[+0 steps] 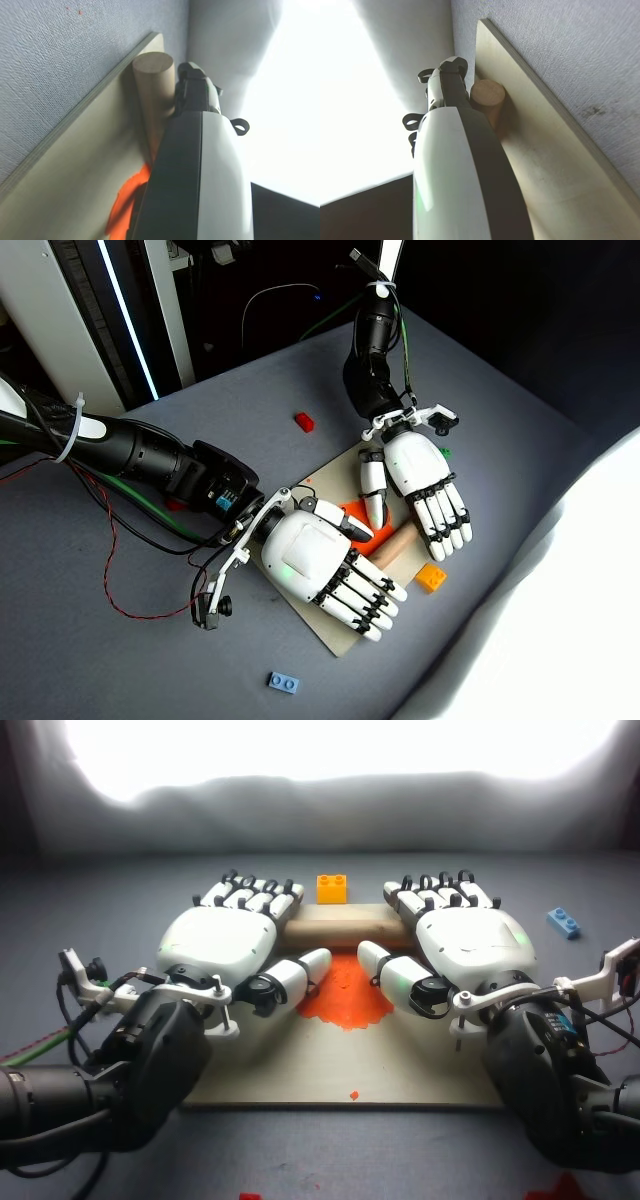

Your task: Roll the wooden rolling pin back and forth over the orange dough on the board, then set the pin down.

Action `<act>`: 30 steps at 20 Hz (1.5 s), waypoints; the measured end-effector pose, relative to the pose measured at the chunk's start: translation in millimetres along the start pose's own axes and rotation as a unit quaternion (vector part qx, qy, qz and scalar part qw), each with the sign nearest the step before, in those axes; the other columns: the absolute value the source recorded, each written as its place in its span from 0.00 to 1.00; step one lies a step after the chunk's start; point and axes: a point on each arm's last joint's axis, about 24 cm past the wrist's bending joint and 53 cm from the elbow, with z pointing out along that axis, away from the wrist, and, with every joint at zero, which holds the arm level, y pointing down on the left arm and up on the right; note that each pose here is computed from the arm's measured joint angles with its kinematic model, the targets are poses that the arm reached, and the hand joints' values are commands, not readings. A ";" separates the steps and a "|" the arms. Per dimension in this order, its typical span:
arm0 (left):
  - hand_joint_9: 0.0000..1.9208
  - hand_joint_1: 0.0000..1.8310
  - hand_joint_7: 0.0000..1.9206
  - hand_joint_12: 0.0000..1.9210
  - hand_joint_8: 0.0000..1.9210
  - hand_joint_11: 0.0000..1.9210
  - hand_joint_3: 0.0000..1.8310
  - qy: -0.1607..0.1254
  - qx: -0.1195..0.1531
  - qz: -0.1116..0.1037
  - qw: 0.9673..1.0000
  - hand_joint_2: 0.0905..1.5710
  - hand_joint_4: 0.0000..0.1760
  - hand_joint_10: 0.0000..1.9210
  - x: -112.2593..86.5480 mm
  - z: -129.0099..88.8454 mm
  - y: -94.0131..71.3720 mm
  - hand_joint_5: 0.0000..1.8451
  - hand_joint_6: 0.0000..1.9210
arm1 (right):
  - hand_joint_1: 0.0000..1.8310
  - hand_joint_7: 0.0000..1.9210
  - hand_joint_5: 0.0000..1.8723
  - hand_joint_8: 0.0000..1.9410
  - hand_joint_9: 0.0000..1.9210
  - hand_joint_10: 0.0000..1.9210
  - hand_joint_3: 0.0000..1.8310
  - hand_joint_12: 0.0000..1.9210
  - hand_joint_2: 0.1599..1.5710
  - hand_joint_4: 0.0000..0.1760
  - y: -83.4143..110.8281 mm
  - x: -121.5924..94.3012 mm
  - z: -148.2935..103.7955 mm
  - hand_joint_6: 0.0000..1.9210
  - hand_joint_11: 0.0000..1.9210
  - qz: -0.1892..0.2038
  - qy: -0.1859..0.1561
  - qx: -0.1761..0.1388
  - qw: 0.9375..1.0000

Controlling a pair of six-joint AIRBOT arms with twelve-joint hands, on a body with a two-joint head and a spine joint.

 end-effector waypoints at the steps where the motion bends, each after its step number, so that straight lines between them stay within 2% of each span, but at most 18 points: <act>1: 0.11 0.00 0.13 0.18 0.00 0.00 0.00 0.000 -0.001 0.000 1.000 0.93 0.00 0.01 -0.5 -0.1 0.6 0.09 0.01 | 0.00 0.16 0.15 0.01 0.12 0.01 0.00 0.31 0.85 0.00 0.2 0.0 0.0 0.02 0.00 0.000 0.000 0.000 1.000; 9: 0.11 0.00 0.14 0.19 0.00 0.00 0.00 0.002 -0.003 0.000 1.000 0.93 0.00 0.00 -1.4 -4.3 3.2 0.10 0.01 | 0.00 0.16 0.15 0.00 0.12 0.01 0.00 0.32 0.85 0.00 -0.1 -2.9 0.0 0.01 0.00 0.001 -0.006 0.000 1.000; 11: 0.10 0.00 0.13 0.15 0.00 0.00 0.00 0.003 -0.004 0.000 1.000 0.93 0.00 0.00 -1.2 -6.3 2.0 0.08 0.00 | 0.00 0.15 0.16 0.00 0.11 0.00 0.00 0.27 0.85 0.00 0.6 -3.9 -1.2 0.01 0.00 0.003 -0.010 0.000 1.000; 15: 0.11 0.00 0.12 0.15 0.00 0.00 0.00 0.008 -0.005 -0.001 1.000 0.93 0.00 0.00 -1.0 -9.8 1.2 0.06 0.00 | 0.00 0.14 0.13 0.00 0.10 0.00 0.00 0.21 0.83 0.00 2.1 -5.8 -2.9 0.00 0.00 0.005 -0.016 -0.001 1.000; 20: 0.09 0.00 0.10 0.16 0.00 0.00 0.00 0.013 -0.001 0.000 1.000 0.93 0.00 0.00 -0.6 -14.5 -0.1 0.03 0.00 | 0.00 0.14 0.14 0.00 0.11 0.00 0.00 0.23 0.83 0.00 -1.4 -4.4 -7.7 0.00 0.00 0.002 -0.018 0.000 1.000; 21: 0.07 0.00 0.07 0.13 0.00 0.00 0.00 0.014 -0.001 0.000 1.000 0.92 0.00 0.00 -0.1 -14.8 -0.6 0.01 0.00 | 0.00 0.14 0.14 0.00 0.10 0.00 0.00 0.23 0.83 0.00 -1.7 -3.7 -9.7 0.00 0.00 0.002 -0.018 0.001 1.000; 25: 0.05 0.00 0.06 0.11 0.00 0.00 0.00 0.017 0.001 0.000 1.000 0.92 0.00 0.00 1.4 -17.2 -2.7 0.00 0.00 | 0.00 0.13 0.14 0.00 0.09 0.00 0.00 0.22 0.83 0.00 -1.9 -1.4 -13.6 0.00 0.00 0.002 -0.015 0.000 1.000; 27: 0.06 0.00 0.07 0.14 0.00 0.00 0.00 0.019 0.002 -0.001 1.000 0.92 0.00 0.00 2.5 -19.4 -3.3 0.00 0.00 | 0.00 0.14 0.15 0.00 0.10 0.00 0.00 0.26 0.83 0.00 -1.5 -1.1 -14.4 0.01 0.00 0.003 -0.014 0.000 1.000; 29: 0.07 0.00 0.07 0.17 0.00 0.00 0.00 0.020 0.002 0.001 1.000 0.91 0.00 0.00 2.4 -19.8 -2.4 0.01 0.00 | 0.00 0.13 0.13 0.00 0.09 0.00 0.00 0.19 0.84 0.00 -1.9 -1.1 -16.0 0.00 0.00 0.001 -0.015 -0.001 1.000; 30: 0.07 0.00 0.07 0.17 0.00 0.00 0.00 0.021 0.002 0.001 1.000 0.91 0.00 0.00 2.8 -19.8 -2.5 0.01 0.00 | 0.00 0.14 0.14 0.00 0.09 0.00 0.00 0.19 0.84 0.00 -2.0 -0.6 -16.8 0.00 0.00 0.000 -0.015 -0.001 1.000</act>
